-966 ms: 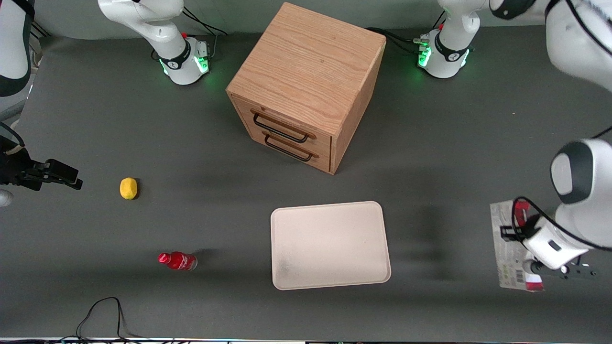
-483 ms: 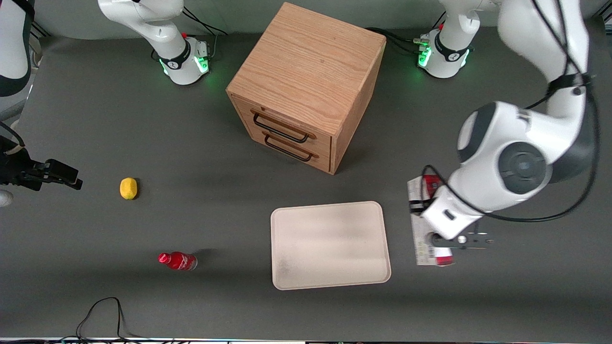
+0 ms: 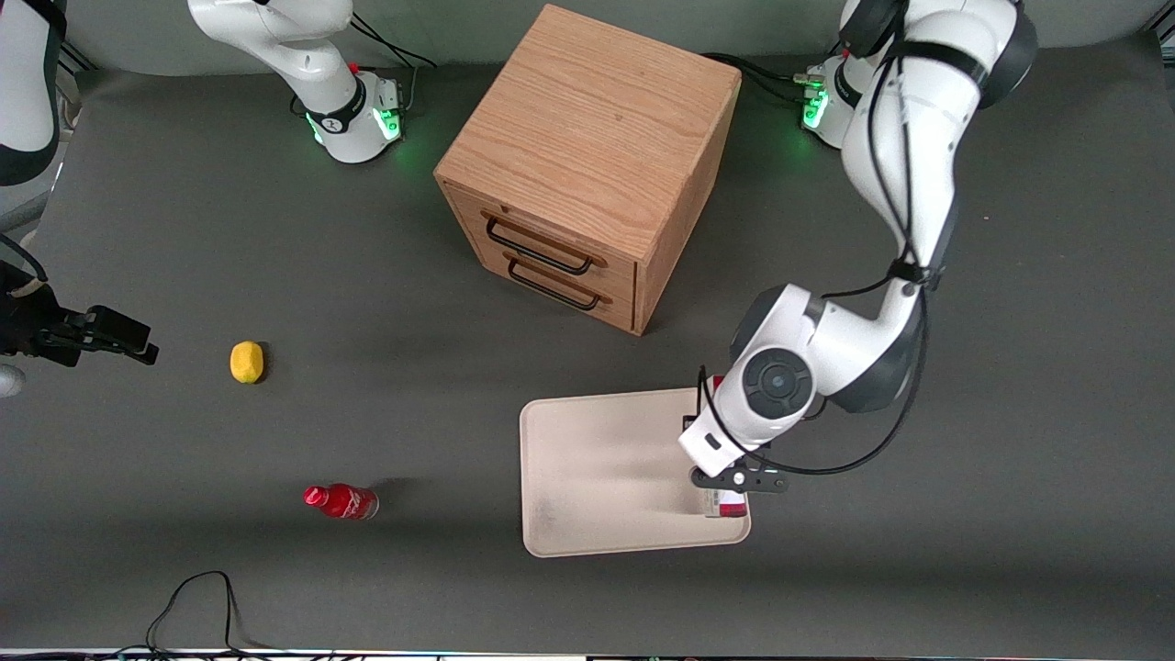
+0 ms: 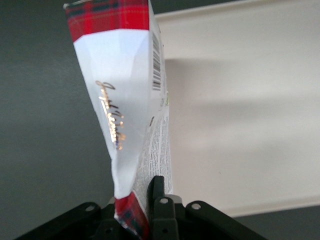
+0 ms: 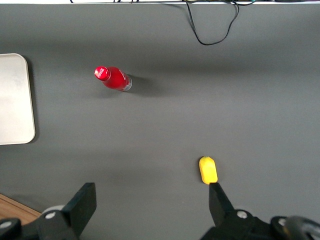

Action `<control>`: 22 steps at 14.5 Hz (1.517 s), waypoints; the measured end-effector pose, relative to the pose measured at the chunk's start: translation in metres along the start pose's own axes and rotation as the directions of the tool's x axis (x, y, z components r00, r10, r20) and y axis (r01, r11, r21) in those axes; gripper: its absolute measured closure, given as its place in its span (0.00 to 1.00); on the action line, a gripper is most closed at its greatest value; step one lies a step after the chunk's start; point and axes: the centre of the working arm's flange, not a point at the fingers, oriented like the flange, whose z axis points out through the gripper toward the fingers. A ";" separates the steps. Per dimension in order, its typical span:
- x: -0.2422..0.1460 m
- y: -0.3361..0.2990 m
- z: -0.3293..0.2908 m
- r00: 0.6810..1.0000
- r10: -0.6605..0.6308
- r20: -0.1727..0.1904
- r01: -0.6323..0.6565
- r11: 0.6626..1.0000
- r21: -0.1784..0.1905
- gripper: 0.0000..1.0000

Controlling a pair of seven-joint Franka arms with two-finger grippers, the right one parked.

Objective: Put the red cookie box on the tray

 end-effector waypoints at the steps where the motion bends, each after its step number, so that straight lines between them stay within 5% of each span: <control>1: 0.001 0.000 0.017 1.000 0.002 0.000 -0.002 1.000 0.007 0.88; 6: 0.007 -0.006 0.029 0.999 0.005 -0.035 -0.004 1.000 0.025 0.82; 11: 0.010 -0.001 0.006 0.996 0.013 -0.085 -0.011 1.000 0.014 0.30; 14: 0.012 -0.030 -0.064 0.995 -0.028 -0.091 0.031 0.999 0.034 0.01; 18: -0.012 -0.144 -0.193 0.992 -0.116 -0.051 0.120 0.989 0.089 0.00; 22: -0.068 -0.259 -0.274 0.998 -0.057 0.017 0.055 0.996 0.068 0.00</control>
